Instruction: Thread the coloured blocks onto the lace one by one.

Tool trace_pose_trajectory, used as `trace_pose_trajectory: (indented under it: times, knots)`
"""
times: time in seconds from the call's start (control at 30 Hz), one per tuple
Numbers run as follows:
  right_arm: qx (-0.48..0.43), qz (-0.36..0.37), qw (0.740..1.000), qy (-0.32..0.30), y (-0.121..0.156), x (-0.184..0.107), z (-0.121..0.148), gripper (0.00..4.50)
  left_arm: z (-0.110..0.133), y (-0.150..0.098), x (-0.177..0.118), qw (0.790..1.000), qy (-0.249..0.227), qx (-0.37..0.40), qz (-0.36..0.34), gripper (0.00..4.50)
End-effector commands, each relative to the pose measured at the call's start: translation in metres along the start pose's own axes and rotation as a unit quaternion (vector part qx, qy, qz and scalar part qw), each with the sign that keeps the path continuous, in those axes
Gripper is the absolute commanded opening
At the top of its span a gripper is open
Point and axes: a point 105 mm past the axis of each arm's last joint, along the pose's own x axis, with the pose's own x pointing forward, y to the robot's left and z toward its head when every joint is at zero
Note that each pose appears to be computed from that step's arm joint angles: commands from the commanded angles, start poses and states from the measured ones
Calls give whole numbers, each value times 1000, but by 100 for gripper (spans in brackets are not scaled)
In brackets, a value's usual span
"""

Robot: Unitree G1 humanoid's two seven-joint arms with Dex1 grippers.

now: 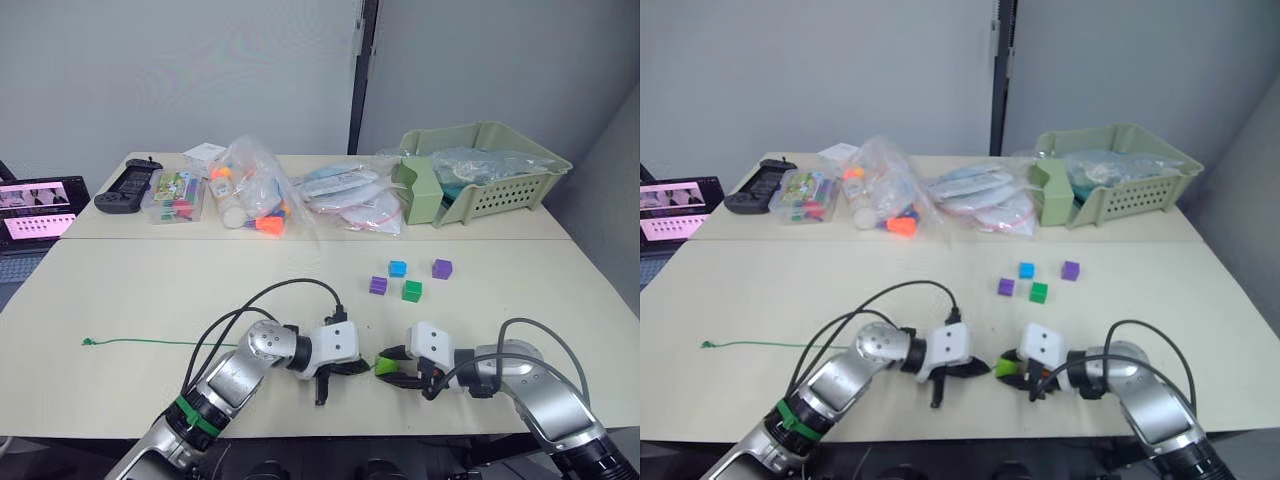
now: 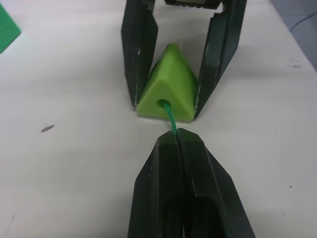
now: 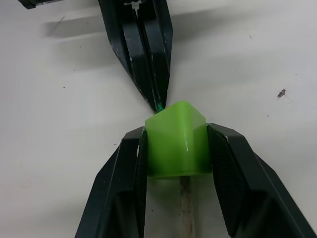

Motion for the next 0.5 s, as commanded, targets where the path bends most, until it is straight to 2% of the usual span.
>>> trace_pose_trajectory:
  times: [0.03,0.33,0.4,0.5]
  knots:
    - [25,7,999,31,7,4,-17,129,11,0,10,1000,-16,24,-7,0]
    - [27,12,999,24,8,2,-12,129,9,7,-4,1000,-17,14,12,0]
    - [26,-4,1000,4,3,0,-3,129,13,7,-10,1000,-30,9,5,59]
    - [23,-28,999,-17,-4,-5,7,272,21,8,-17,999,-53,-6,0,153]
